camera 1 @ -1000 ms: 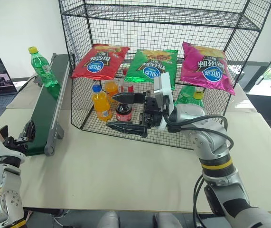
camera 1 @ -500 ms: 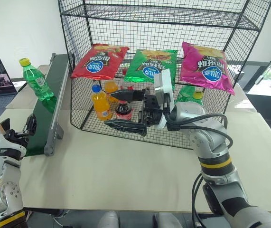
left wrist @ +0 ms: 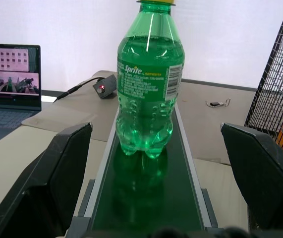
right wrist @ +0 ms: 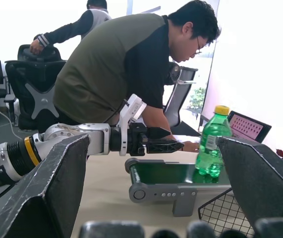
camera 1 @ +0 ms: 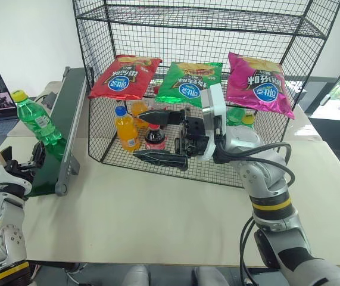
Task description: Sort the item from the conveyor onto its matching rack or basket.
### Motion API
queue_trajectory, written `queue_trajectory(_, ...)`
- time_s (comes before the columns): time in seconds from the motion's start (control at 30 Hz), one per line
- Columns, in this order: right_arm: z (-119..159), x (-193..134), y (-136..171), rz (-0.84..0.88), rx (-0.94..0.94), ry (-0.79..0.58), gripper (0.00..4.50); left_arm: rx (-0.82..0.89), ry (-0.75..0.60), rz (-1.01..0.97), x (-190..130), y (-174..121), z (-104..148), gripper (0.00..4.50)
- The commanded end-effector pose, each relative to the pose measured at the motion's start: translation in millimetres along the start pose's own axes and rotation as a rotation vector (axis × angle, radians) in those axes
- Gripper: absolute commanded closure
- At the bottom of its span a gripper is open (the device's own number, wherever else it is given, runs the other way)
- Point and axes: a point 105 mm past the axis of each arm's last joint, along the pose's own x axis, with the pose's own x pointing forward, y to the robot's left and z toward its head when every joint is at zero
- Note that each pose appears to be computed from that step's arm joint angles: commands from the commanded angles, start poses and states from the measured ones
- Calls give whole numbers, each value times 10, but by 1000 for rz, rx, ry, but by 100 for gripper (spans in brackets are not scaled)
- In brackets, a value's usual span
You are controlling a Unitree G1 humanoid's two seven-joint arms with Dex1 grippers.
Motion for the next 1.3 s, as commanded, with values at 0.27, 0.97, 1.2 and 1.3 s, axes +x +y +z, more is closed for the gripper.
queue_trajectory(0.27,176,14,-26,-9,-62,-46,0,31,-36,-15,91,38,164,10)
queue_trajectory(0.97,-244,-521,133,-277,-10,113,0,12,68,-582,-249,-1017,378,135)
queue_trajectory(1.2,-485,-873,288,-515,22,209,0,4,212,-948,-409,-1612,284,135)
queue_trajectory(1.3,-538,-950,347,-600,19,232,0,7,230,-1058,-420,-1825,205,135)
